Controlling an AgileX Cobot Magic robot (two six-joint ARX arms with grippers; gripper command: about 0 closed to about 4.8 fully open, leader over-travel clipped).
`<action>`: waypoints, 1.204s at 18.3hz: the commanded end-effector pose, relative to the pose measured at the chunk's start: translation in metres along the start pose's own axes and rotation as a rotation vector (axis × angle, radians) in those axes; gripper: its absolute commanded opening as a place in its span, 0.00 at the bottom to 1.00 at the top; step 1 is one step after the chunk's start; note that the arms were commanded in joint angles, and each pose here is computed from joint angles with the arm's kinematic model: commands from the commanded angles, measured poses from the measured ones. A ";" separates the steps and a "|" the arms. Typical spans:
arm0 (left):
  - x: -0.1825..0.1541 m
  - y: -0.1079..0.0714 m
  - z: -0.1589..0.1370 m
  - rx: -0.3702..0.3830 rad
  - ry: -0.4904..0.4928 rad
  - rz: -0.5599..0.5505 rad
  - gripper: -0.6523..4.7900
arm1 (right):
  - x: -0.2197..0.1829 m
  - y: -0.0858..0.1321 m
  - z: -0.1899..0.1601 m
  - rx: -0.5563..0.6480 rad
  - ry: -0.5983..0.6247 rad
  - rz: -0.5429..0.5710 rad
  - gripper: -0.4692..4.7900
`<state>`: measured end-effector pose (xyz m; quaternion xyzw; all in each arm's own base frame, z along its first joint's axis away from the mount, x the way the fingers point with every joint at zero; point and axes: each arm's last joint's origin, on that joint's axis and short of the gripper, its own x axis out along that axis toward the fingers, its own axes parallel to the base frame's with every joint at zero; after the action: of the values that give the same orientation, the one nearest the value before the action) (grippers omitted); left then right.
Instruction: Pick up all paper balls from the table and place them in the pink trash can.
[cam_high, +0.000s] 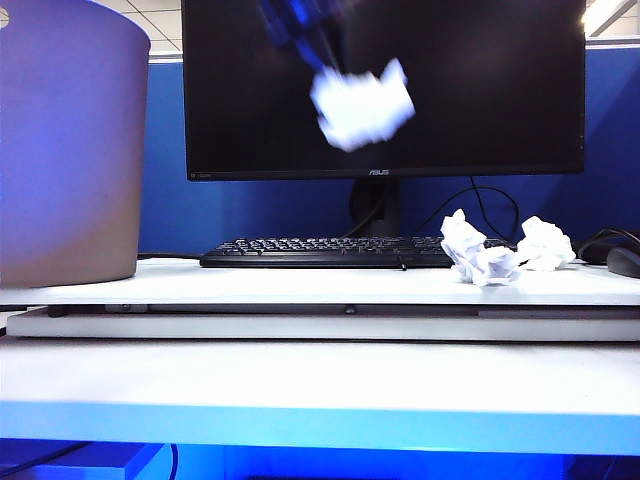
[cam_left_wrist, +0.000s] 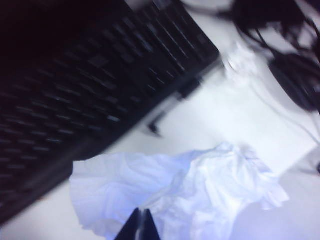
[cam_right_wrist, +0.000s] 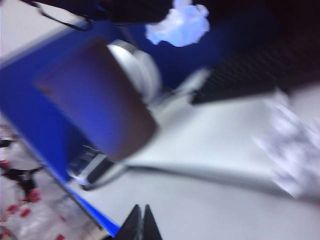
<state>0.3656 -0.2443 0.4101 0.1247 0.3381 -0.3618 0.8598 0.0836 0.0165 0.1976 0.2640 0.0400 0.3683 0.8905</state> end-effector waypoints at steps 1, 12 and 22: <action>-0.064 -0.005 0.007 0.070 -0.075 0.180 0.11 | -0.002 0.017 0.016 -0.073 -0.095 0.157 0.08; -0.179 0.007 -0.022 0.028 0.033 0.730 0.11 | -0.012 0.045 0.029 -0.125 -0.102 0.436 0.08; -0.195 0.058 -0.037 -0.125 0.078 0.846 0.11 | -0.014 0.049 0.029 -0.133 -0.077 0.472 0.08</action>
<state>0.2908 -0.0837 0.5103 0.2209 0.3101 0.0532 0.9231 0.0525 0.0226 0.2430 0.2274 -0.0719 0.5533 0.7981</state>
